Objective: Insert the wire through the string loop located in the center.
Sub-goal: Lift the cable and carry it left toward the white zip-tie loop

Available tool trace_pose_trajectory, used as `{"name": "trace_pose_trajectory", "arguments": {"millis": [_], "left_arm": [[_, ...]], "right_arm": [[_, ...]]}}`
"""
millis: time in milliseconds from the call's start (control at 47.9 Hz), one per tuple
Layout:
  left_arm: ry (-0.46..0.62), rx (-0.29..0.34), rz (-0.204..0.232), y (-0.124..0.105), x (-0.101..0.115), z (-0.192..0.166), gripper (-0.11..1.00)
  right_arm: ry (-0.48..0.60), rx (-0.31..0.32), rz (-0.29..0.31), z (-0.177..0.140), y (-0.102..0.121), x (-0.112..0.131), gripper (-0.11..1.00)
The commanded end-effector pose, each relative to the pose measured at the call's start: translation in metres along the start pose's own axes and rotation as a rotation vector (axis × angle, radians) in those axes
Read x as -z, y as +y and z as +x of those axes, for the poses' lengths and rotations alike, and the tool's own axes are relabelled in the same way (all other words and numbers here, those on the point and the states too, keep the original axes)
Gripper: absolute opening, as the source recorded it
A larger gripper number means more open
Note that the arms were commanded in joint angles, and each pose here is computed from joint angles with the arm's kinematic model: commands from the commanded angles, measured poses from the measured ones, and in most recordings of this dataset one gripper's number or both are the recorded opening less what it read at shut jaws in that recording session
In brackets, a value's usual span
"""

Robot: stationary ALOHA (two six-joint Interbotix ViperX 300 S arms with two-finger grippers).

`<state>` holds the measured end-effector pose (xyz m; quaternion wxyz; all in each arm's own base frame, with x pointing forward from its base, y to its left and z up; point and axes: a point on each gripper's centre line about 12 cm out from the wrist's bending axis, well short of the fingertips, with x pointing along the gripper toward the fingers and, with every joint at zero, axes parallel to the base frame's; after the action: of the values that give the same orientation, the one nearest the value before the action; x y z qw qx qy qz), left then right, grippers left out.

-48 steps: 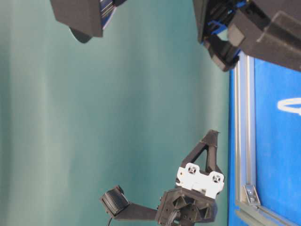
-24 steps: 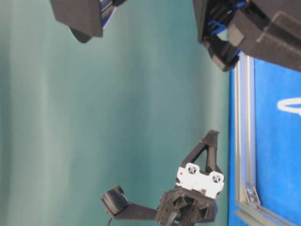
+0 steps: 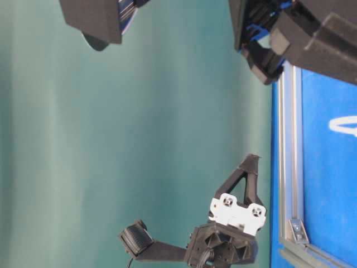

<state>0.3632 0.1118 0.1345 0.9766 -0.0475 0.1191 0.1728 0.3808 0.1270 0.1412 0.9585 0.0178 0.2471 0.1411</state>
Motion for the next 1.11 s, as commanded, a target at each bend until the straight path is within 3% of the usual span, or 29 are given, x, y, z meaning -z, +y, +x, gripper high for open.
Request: {"name": "trace_pose_trajectory", "arguments": {"millis": [0, 251, 793, 1086], "left_arm": [[-0.041, 0.008, -0.001, -0.002, -0.014, -0.002, 0.00], [-0.041, 0.008, -0.001, -0.002, -0.014, -0.002, 0.00], [-0.039, 0.010, 0.000, -0.003, -0.013, -0.003, 0.00], [-0.039, 0.009, 0.000, -0.003, -0.013, -0.003, 0.00]], "right_arm": [[-0.045, -0.010, -0.002, -0.005, 0.004, -0.016, -0.02], [-0.038, -0.008, 0.005, -0.020, 0.003, -0.008, -0.02], [-0.041, -0.018, 0.010, -0.083, 0.004, 0.014, -0.02], [-0.031, -0.014, 0.011, -0.085, 0.002, 0.017, -0.02]]}}
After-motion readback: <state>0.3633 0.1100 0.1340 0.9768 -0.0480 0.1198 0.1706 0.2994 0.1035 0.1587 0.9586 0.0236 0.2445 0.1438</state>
